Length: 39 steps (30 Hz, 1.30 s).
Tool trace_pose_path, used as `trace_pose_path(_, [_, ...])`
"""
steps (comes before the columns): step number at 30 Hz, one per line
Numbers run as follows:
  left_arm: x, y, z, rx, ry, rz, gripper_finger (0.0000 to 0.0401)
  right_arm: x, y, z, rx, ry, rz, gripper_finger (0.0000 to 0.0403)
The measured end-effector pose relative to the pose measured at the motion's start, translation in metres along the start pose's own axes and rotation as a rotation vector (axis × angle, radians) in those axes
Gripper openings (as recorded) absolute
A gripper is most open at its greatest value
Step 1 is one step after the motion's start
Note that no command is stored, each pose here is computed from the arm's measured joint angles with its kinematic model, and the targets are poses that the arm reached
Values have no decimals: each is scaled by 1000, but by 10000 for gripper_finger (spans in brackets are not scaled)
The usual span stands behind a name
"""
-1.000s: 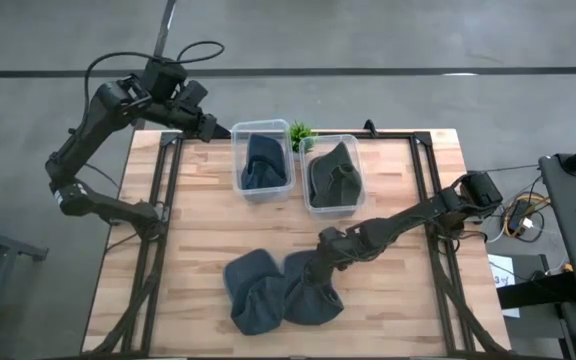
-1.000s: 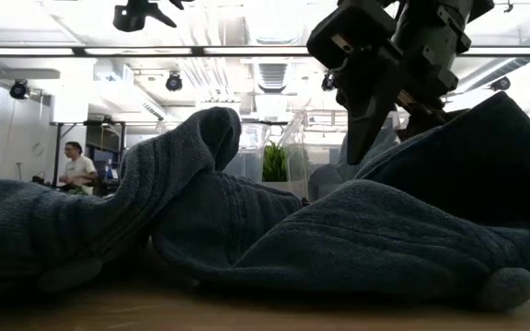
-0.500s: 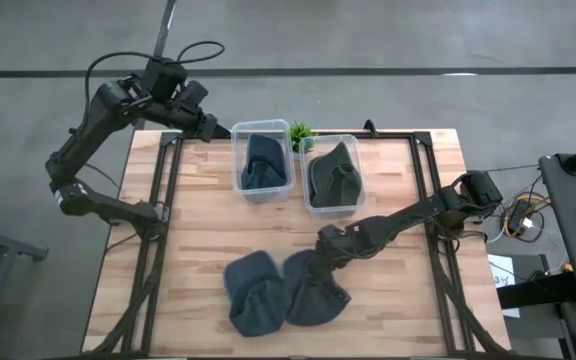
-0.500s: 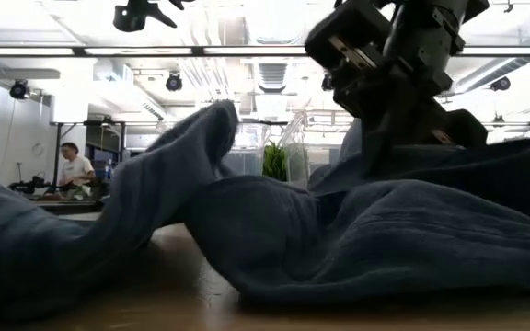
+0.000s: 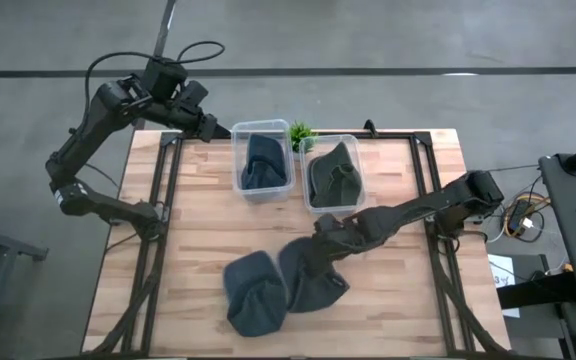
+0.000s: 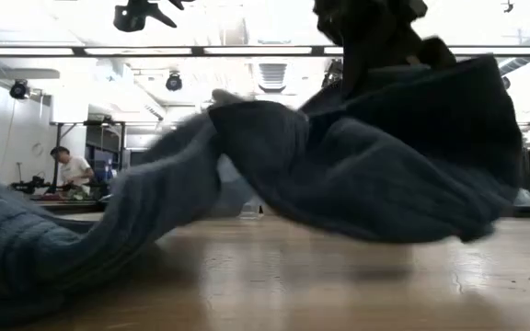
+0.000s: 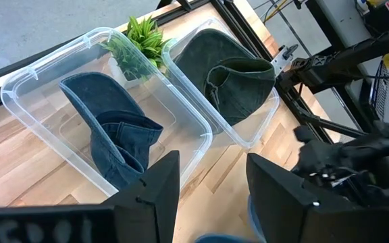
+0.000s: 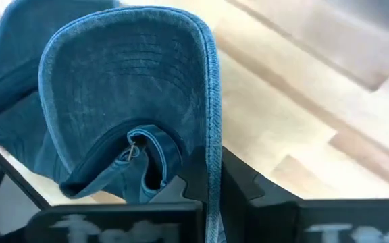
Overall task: Pick & Place hat
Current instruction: Put the right blue cap into the left transparent bin
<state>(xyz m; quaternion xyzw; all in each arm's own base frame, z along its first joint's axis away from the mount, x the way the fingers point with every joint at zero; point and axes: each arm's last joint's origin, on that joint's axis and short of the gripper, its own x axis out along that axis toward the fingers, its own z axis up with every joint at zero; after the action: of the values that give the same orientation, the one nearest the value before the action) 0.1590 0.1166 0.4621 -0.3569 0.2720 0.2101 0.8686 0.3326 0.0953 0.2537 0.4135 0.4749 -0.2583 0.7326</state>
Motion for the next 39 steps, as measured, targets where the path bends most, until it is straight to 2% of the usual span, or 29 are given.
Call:
trace_pose_path(8, [0, 0, 0, 0, 1, 0, 163, -42, 13, 10, -40, -82, -58, 10])
trace_pose_path(13, [0, 0, 0, -2, 7, -15, 163, -72, 29, 22, -88, -220, 4, 10])
trace_pose_path(21, [0, -4, -1, -34, 56, -138, 163, -119, 42, 52, -109, -456, 65, 11])
trace_pose_path(24, [0, -7, -2, -46, 87, -200, 163, -132, 40, 69, -98, -523, 61, 11])
trace_pose_path(27, [-1, -9, -1, -48, 92, -246, 163, -138, 30, 86, -59, -533, 13, 11])
trace_pose_path(32, [-5, -13, 3, -27, 26, -274, 163, -143, 11, 118, 32, -524, -19, 11])
trace_pose_path(39, [1, -13, 8, -49, 13, -266, 163, -149, 1, 151, 35, -553, 39, 11])
